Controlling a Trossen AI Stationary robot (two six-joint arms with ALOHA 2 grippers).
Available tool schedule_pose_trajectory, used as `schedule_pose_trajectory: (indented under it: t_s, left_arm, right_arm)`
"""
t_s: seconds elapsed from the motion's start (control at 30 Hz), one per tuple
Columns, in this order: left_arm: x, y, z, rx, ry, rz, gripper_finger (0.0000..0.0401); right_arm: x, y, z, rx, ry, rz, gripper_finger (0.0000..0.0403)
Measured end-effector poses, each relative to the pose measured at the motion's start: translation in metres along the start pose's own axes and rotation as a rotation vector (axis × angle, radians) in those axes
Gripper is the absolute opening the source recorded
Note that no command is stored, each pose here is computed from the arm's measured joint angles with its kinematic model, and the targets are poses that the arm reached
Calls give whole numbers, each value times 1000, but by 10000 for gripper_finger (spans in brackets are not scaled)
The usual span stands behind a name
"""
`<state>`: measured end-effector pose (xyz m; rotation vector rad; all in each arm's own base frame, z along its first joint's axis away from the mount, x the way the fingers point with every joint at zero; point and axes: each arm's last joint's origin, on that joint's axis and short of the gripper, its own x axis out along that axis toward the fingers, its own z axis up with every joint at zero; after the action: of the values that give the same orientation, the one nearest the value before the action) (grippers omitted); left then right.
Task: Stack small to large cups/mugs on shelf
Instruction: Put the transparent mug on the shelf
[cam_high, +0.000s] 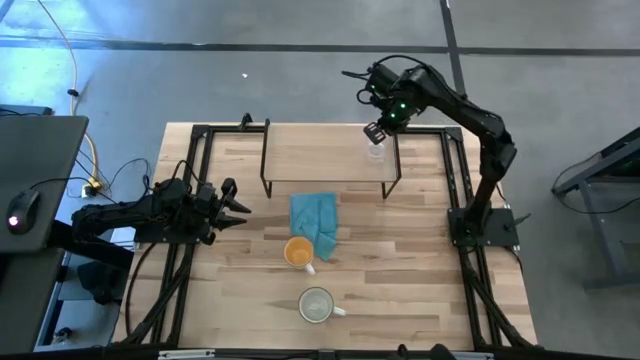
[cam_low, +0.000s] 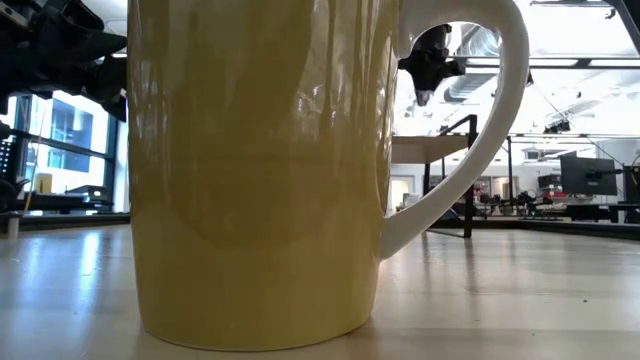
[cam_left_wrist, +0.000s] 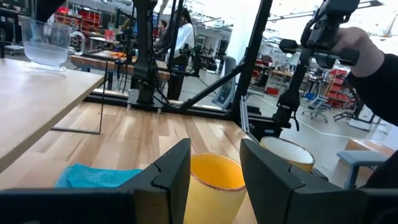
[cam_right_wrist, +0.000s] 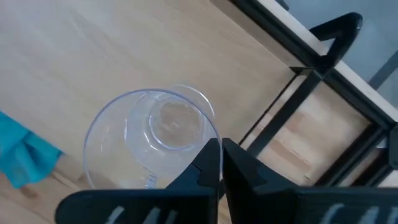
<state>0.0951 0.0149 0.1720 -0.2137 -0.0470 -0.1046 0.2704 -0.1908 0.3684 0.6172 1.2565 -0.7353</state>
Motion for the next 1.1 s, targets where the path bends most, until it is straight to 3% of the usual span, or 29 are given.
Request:
schedule_pose_trajectory:
  t_s: [1.1]
  left_arm:
    - [0, 0, 0, 0, -1, 7, 129]
  right_arm:
    - [1, 4, 5, -18, -31, 54, 0]
